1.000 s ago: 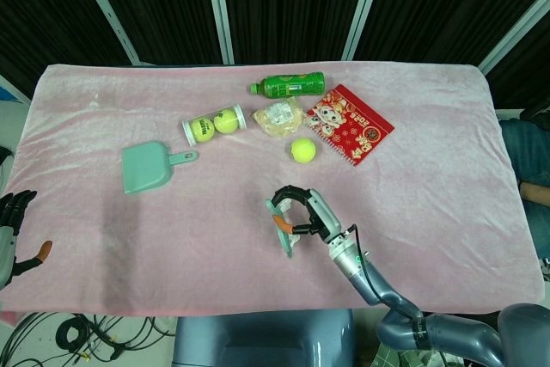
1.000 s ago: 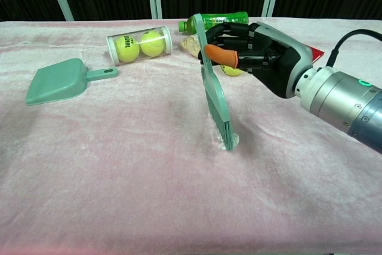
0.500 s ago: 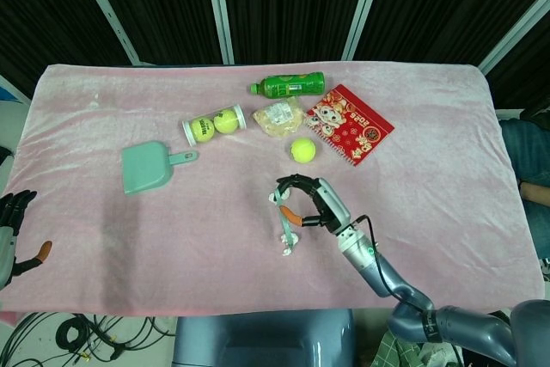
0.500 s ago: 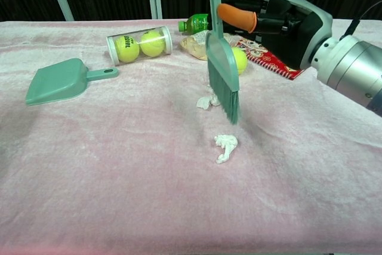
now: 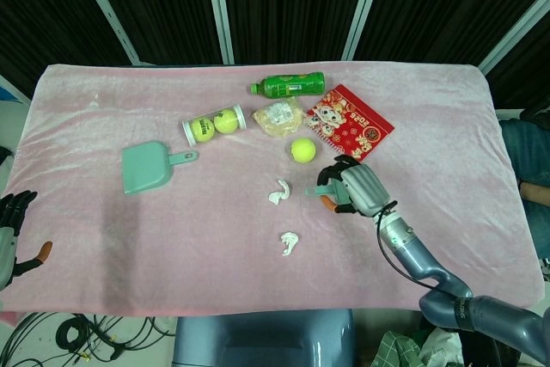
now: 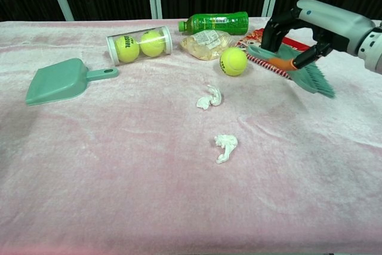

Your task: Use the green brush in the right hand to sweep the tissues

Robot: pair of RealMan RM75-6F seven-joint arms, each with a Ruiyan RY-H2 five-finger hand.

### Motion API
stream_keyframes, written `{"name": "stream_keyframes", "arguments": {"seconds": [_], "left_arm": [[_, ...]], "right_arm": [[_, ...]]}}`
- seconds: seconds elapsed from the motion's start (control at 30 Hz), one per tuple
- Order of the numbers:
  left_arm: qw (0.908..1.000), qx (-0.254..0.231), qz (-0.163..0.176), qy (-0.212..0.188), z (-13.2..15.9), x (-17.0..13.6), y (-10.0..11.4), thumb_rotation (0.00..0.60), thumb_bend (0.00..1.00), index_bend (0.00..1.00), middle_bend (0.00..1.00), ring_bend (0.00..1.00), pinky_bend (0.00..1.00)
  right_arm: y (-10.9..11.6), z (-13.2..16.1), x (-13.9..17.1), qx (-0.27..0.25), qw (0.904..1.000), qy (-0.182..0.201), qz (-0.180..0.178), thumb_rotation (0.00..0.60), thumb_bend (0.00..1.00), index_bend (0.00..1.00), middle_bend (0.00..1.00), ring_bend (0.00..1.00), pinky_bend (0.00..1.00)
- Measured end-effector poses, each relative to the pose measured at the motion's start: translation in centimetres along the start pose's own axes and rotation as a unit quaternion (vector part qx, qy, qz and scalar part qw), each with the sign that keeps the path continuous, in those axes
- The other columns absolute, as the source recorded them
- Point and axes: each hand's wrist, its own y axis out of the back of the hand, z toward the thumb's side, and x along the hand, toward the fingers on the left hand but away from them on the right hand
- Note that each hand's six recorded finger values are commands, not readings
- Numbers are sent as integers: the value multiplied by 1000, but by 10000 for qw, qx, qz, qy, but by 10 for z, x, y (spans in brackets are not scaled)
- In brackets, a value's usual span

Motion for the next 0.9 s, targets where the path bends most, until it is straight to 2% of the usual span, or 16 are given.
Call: {"name": "stream_keyframes", "arguments": {"seconds": [0.17,0.37,0.57,0.67,0.73,0.9], "left_arm": [[10000,1,-16,1,0,0,0,600,305,104,73,37,0],[10000,-11,-12,2,0,0,0,600,305,104,73,37,0],[10000,-6,-18,2,0,0,0,600,305,104,73,36,0],[10000,-5,-22,-1,0,0,0,600,305,104,73,46,4],[10000,1,-31,0,0,0,0,600,305,104,73,60,10],[10000,-6,-18,3,0,0,0,600,305,103,74,56,10]], "right_arm": [[-8,-16,4,596,9963,-475,401,600,502,896,690,405,180],[-24,-28,6,836,9891,-928,776,600,501,896,687,406,180],[-40,-32,4,1146,9826,-1161,884,600,480,896,672,408,180],[-48,-33,3,1084,9816,-1282,912,600,450,889,647,409,180],[-53,-33,3,953,9812,-1372,965,600,428,854,627,408,180],[-62,-29,1,891,9786,-1459,1143,600,359,669,505,377,180]]}}
